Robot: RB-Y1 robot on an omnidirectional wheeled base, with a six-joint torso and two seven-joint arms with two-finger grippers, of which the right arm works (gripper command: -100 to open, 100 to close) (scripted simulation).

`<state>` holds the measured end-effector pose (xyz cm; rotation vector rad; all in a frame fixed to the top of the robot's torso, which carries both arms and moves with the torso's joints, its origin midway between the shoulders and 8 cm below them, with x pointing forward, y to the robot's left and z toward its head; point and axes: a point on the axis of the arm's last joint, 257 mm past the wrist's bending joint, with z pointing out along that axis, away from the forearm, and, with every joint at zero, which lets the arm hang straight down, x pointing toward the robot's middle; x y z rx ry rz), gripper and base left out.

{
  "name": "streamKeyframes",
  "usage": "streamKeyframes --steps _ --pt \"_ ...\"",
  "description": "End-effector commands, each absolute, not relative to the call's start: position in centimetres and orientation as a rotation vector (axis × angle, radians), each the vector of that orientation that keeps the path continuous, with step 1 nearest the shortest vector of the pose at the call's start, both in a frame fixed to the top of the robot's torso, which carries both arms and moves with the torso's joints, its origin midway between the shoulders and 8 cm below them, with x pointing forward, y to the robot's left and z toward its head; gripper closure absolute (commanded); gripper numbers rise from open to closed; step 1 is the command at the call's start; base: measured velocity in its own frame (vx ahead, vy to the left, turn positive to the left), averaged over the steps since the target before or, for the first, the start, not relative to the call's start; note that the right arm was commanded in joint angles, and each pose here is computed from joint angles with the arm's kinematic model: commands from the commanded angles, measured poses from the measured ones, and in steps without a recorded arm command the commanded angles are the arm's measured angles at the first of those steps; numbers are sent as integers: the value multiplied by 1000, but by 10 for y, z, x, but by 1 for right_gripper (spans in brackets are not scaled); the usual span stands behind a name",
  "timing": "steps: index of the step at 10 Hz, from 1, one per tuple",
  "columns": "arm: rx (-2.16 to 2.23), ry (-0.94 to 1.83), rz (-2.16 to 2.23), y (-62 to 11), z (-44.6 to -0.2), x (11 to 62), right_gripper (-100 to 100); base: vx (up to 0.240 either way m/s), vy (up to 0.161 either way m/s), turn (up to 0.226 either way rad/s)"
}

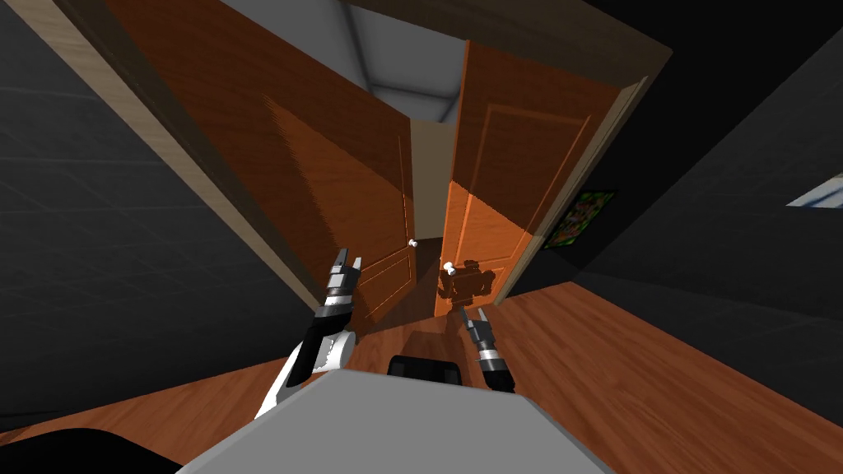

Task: Push the door open

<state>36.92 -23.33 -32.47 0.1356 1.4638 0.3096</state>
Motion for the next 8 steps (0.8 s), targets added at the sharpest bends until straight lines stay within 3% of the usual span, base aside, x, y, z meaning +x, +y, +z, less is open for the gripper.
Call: streamKeyframes --steps 1,8 --pt "107 1477 286 -230 -332 367 -100 63 -49 80" --pt "3 1522 206 -215 -360 356 -100 77 -63 79"
